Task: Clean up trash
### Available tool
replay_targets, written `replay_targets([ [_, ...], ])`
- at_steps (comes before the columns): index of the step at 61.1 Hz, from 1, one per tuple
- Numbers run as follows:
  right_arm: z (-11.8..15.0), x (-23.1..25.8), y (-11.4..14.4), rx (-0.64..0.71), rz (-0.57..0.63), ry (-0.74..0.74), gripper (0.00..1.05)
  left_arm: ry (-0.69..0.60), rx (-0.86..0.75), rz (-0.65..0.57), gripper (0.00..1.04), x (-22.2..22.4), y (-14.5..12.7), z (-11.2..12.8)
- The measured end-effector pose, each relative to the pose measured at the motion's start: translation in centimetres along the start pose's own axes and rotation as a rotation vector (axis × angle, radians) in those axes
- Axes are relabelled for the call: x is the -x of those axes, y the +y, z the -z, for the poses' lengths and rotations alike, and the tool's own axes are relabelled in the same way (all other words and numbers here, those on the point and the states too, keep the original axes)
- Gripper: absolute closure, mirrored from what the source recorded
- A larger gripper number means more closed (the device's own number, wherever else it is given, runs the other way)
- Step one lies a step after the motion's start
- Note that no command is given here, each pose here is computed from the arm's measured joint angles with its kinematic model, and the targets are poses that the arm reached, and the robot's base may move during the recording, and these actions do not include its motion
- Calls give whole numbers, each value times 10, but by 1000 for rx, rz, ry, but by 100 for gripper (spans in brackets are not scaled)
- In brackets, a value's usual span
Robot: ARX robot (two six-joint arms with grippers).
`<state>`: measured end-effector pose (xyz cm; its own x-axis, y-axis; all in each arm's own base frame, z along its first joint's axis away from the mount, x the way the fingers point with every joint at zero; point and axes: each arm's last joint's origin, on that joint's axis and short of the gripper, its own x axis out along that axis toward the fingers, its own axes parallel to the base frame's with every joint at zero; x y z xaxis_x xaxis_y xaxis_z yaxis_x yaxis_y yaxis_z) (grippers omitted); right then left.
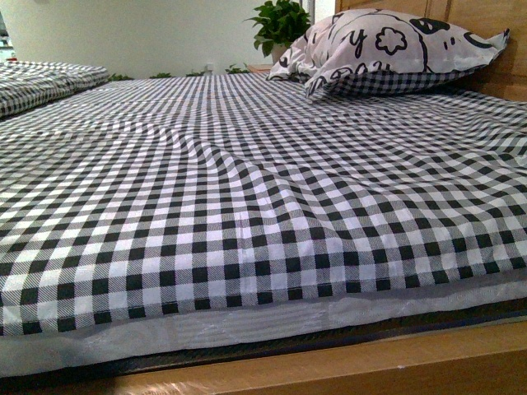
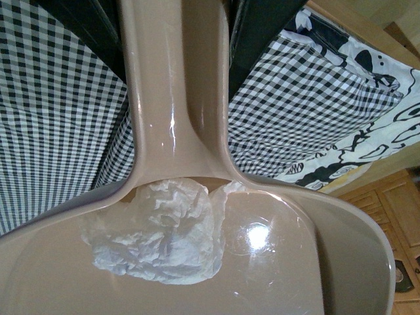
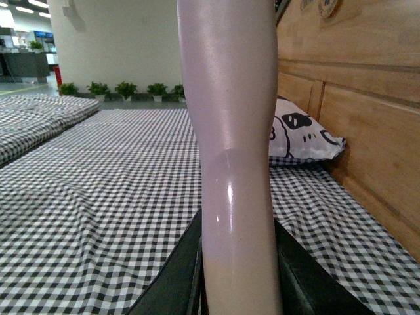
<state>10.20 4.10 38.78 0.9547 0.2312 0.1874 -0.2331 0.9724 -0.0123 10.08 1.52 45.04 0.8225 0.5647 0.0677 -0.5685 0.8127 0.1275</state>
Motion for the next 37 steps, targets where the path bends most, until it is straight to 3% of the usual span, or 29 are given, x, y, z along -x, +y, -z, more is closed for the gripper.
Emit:
replay_targets([
  [37, 3, 4, -2, 2, 4, -1, 84, 12, 28, -43, 80, -2, 4, 2],
])
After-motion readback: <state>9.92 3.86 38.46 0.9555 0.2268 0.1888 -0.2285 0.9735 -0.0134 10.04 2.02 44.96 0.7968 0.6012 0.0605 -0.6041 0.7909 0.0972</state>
